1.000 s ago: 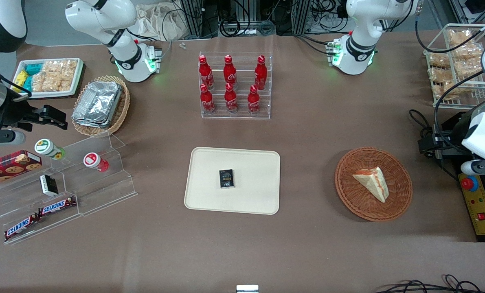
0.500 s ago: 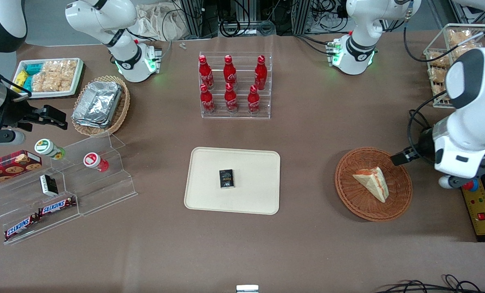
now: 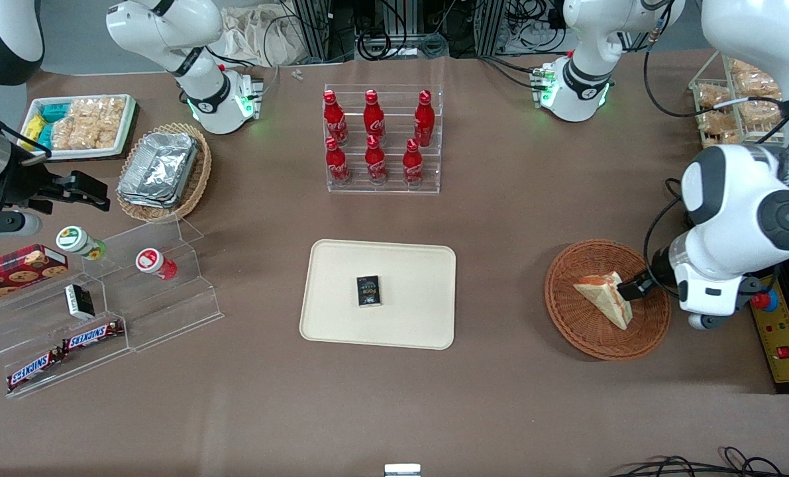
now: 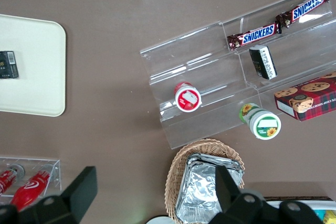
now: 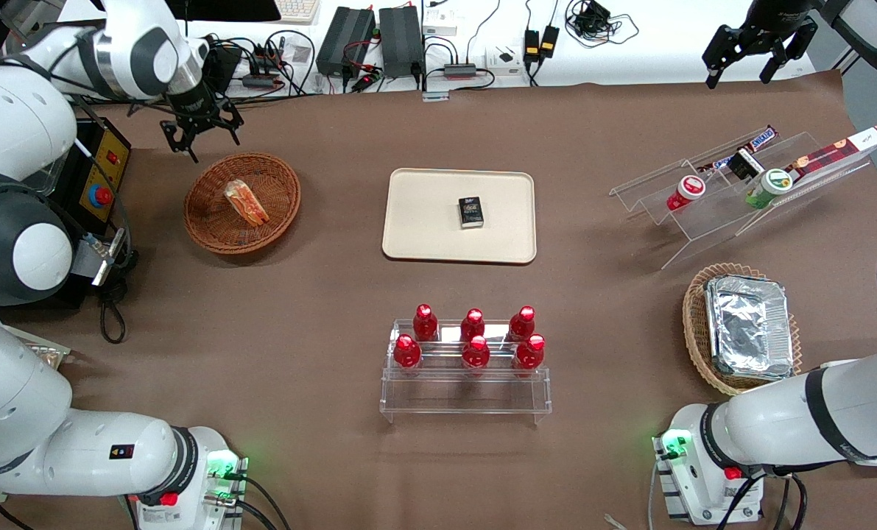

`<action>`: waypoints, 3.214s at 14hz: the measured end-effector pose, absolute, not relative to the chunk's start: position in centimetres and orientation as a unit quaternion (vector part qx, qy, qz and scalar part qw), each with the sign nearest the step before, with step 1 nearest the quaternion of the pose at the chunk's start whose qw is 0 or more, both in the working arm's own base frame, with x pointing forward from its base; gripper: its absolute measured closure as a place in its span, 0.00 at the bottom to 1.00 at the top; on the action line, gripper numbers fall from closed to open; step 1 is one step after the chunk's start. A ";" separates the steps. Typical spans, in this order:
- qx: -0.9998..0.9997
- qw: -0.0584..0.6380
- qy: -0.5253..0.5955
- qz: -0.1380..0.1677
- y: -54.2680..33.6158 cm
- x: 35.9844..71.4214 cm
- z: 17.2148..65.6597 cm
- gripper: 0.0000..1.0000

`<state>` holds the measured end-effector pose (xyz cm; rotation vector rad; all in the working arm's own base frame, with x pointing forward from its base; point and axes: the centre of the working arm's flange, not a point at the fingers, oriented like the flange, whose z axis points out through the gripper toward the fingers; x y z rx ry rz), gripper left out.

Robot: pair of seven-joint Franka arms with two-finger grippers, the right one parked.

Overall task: Place sandwich from basket to tray
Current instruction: 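Lower the left gripper and close it on the sandwich, then lift the sandwich and carry it with the left gripper to the cream tray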

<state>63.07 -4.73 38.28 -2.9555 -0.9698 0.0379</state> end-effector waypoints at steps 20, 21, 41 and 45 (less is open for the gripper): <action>-0.921 -0.027 -0.389 0.015 -1.9 60.7 24.0 0.04; -0.922 -0.027 -0.386 0.016 -2.0 60.7 23.9 0.13; -0.996 -0.002 -0.048 0.076 -27.5 62.6 46.3 0.80; -0.998 -0.011 -0.007 0.056 -37.8 62.9 36.5 0.80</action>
